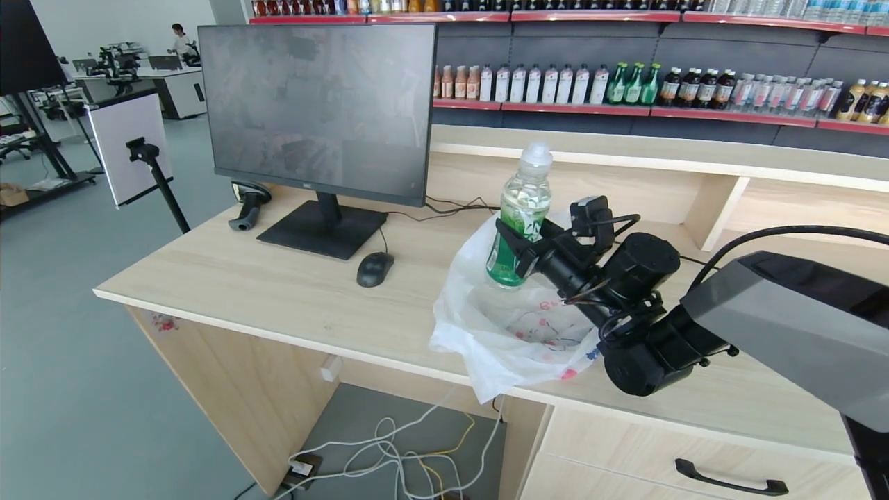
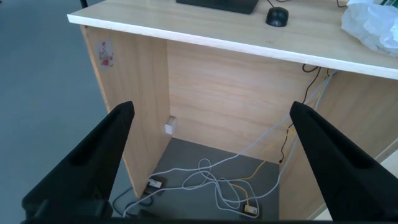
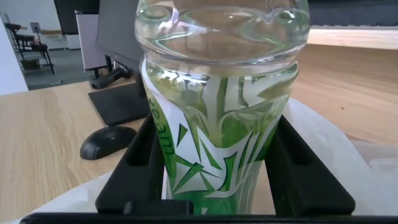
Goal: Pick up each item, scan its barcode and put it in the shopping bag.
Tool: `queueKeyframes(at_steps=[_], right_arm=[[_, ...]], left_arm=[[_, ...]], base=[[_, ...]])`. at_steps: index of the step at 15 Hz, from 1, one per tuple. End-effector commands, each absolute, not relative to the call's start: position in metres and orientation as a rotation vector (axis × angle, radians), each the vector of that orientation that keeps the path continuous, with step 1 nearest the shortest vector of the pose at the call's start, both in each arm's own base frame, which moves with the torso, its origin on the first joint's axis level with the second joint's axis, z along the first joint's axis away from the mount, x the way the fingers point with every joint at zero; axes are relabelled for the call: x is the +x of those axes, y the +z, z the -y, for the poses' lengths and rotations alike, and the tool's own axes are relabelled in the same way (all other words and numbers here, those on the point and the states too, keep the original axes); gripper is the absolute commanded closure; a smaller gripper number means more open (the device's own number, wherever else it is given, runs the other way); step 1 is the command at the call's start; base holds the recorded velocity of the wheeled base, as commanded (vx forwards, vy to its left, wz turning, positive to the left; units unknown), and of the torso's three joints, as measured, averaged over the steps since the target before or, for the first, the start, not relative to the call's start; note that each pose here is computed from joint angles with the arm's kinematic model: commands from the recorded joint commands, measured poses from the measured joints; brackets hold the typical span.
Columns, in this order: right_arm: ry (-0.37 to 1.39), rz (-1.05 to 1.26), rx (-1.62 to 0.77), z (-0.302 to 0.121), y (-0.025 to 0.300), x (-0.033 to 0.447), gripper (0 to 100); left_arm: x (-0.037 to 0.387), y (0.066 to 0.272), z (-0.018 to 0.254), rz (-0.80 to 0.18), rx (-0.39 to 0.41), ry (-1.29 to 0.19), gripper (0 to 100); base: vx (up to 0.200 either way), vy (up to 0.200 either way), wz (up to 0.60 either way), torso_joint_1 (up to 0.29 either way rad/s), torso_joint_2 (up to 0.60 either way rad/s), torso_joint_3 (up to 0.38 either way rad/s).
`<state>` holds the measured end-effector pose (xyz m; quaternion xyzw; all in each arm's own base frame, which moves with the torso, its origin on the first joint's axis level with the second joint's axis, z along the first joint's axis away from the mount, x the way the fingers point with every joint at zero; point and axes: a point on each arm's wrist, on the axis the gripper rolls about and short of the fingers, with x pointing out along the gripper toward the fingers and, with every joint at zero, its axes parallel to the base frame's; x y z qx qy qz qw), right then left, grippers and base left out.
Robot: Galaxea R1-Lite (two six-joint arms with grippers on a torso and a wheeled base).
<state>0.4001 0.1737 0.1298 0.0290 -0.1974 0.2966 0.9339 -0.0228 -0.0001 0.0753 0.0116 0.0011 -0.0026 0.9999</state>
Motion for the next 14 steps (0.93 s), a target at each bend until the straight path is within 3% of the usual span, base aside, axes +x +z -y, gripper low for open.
queueKeyframes(at_steps=[1, 14], right_arm=[[0.601, 0.402, 0.055, -0.172, 0.128, 0.401, 100], [0.578, 0.366, 0.019, -0.164, 0.110, 0.409, 100]], left_arm=[[-0.023, 0.075, 0.000, -0.001, 0.023, -0.005, 0], [-0.023, 0.075, 0.000, -0.001, 0.025, -0.005, 0]], base=[[0.000, 0.000, 0.00, 0.000, 0.00, 0.000], [0.000, 0.000, 0.00, 0.000, 0.00, 0.000]])
